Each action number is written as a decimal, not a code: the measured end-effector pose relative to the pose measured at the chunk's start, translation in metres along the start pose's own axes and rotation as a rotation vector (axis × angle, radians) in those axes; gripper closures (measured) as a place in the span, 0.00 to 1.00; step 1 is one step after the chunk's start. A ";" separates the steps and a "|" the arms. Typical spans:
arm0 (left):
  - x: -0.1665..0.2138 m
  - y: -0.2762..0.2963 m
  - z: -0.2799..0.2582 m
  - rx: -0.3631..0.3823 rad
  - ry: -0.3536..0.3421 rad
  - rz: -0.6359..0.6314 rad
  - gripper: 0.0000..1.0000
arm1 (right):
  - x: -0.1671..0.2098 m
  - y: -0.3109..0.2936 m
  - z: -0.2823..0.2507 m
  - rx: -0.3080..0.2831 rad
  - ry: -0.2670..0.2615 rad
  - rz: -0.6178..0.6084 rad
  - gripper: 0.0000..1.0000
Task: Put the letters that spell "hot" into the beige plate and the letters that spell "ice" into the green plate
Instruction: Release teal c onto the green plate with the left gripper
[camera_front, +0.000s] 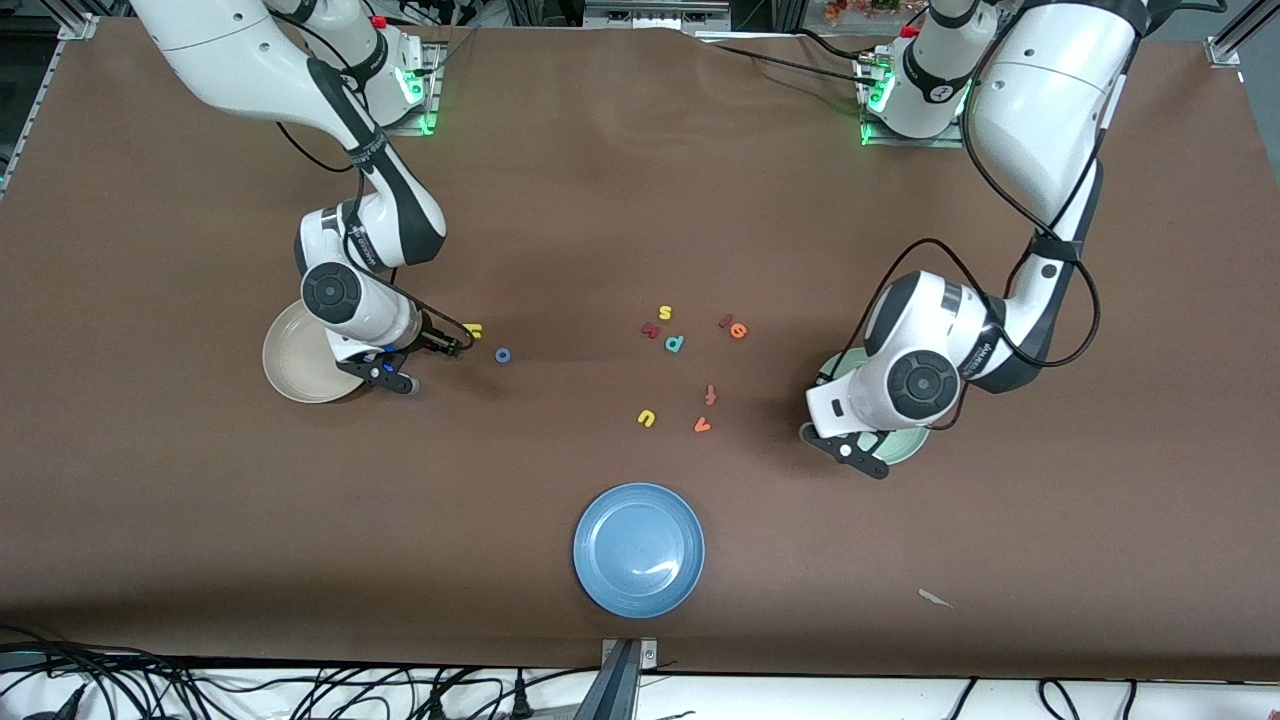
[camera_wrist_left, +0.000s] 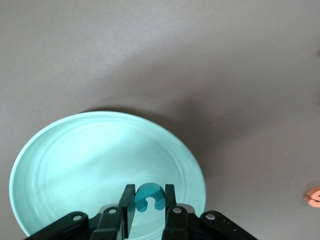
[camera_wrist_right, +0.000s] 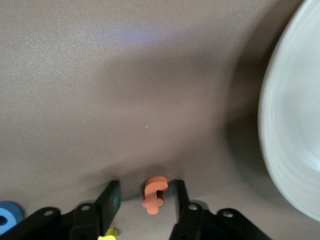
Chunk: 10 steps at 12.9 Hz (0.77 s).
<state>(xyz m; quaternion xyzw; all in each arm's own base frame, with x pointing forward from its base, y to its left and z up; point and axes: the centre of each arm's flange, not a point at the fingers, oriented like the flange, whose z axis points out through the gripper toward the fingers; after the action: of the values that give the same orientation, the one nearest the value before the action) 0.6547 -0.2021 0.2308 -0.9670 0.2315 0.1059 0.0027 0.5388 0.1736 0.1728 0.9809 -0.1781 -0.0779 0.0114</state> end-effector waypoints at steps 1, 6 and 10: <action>-0.001 -0.003 0.001 -0.001 -0.002 -0.005 0.72 | 0.000 0.000 0.000 0.000 0.000 0.000 0.53; -0.001 0.009 0.001 -0.005 -0.015 -0.051 0.26 | 0.000 0.000 -0.001 0.001 0.002 0.000 0.63; 0.000 0.046 0.001 0.006 -0.053 -0.327 0.00 | 0.001 0.000 -0.003 0.001 0.003 0.001 0.81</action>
<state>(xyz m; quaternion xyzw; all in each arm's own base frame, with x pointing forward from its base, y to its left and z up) 0.6335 -0.2431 0.2315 -0.9887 0.0714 0.1288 0.0288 0.5400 0.1732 0.1758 0.9809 -0.1786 -0.0762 0.0111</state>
